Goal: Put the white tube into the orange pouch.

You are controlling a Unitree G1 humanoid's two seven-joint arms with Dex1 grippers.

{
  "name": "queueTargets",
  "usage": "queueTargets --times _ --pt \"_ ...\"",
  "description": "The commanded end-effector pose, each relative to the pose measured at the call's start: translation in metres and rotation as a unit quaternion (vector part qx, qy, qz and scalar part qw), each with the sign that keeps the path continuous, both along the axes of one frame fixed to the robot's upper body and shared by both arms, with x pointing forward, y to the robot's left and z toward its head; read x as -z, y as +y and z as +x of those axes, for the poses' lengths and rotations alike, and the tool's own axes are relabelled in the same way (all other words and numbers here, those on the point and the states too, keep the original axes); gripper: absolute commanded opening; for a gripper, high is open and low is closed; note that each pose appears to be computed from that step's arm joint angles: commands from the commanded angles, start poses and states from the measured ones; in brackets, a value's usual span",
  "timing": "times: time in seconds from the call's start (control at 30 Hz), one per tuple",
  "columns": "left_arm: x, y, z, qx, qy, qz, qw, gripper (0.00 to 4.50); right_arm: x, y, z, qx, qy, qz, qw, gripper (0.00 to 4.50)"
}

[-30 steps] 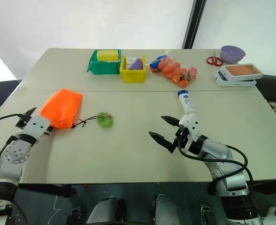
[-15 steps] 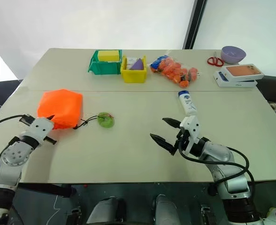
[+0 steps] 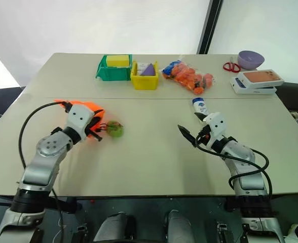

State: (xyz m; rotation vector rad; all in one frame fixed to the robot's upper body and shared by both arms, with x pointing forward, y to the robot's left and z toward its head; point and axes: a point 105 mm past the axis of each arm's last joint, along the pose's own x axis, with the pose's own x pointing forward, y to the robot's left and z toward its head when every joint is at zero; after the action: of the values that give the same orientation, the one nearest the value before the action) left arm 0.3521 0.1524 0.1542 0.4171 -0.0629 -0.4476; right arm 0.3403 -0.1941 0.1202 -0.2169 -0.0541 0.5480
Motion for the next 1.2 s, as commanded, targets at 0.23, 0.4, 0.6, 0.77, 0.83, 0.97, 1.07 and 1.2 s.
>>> queueTargets --times 0.23,0.4,0.6,0.77,0.83,0.97,1.07,1.2 --pt "-0.058 -0.061 0.001 0.069 -0.029 -0.082 0.994 0.05 -0.013 -0.016 0.013 0.067 -0.037 0.002 0.997 4.50" --pt "-0.044 -0.054 -0.013 0.085 0.019 -0.071 0.994 0.05 -0.001 -0.024 0.026 0.110 -0.008 -0.012 0.994 4.50" --pt "-0.003 -0.024 -0.030 0.064 0.097 -0.055 0.992 0.05 0.006 -0.035 0.047 0.172 0.020 0.010 0.985 4.50" --pt "0.019 -0.013 -0.042 0.059 0.132 -0.054 0.988 0.05 0.015 -0.035 0.061 0.189 0.044 0.027 0.981 4.50" --pt "0.022 -0.012 -0.043 0.056 0.137 -0.057 0.987 0.05 0.018 -0.036 0.067 0.200 0.052 0.032 0.978 4.50" --pt "0.028 -0.013 -0.044 0.055 0.144 -0.059 0.986 0.05 0.021 -0.039 0.074 0.216 0.060 0.045 0.973 4.50" --pt "0.031 -0.016 -0.045 0.058 0.146 -0.059 0.986 0.05 0.022 -0.040 0.077 0.222 0.060 0.058 0.972 4.50" --pt "0.031 -0.018 -0.045 0.057 0.143 -0.064 0.986 0.00 0.024 -0.042 0.077 0.226 0.060 0.063 0.970 3.25"
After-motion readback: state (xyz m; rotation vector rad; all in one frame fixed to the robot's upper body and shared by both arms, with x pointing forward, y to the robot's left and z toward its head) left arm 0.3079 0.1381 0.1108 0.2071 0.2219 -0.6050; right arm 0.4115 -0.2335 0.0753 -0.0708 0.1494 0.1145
